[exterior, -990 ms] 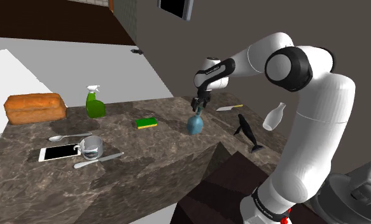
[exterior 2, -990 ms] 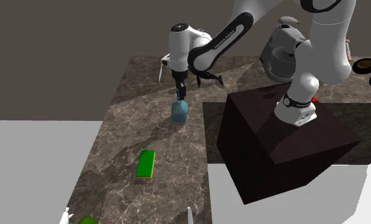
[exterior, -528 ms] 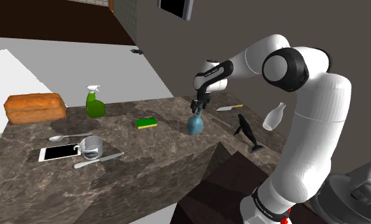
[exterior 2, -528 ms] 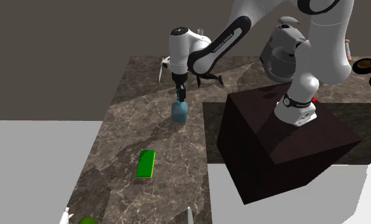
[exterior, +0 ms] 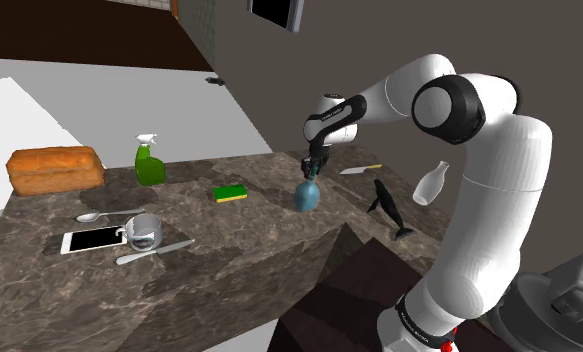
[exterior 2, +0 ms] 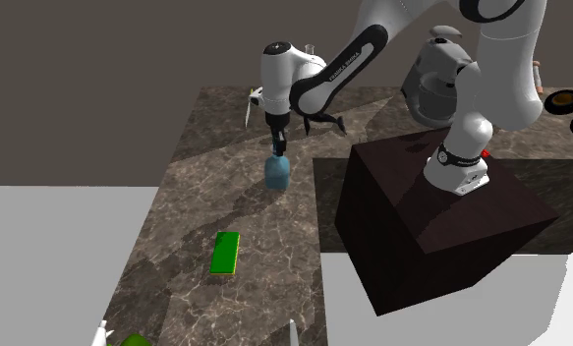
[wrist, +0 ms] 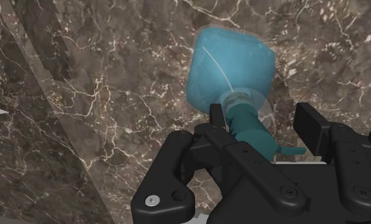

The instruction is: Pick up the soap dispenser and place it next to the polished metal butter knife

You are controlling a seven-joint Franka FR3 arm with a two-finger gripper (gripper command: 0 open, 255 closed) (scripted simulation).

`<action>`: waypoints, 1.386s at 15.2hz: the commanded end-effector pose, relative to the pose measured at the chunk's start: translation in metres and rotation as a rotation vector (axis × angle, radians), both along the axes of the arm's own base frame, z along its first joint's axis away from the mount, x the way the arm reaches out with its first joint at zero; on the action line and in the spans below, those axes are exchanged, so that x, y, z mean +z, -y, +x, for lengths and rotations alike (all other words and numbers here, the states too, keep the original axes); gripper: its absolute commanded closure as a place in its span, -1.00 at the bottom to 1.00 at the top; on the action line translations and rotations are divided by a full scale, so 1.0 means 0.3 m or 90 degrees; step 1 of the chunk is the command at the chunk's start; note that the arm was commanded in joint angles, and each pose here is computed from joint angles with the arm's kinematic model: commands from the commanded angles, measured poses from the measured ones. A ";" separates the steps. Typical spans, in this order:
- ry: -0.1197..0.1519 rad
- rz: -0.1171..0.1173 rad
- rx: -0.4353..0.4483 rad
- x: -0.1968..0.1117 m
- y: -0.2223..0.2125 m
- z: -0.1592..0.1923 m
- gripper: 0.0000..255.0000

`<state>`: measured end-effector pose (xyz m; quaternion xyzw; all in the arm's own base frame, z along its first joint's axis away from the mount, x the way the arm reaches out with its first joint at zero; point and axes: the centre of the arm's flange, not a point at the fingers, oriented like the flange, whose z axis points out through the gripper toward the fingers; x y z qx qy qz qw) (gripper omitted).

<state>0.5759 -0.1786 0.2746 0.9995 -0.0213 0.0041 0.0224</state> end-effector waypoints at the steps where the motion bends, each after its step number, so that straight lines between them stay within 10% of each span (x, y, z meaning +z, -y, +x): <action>1: 0.000 0.000 0.000 0.000 0.001 0.000 1.00; 21: 0.000 0.000 0.000 0.300 0.001 0.000 1.00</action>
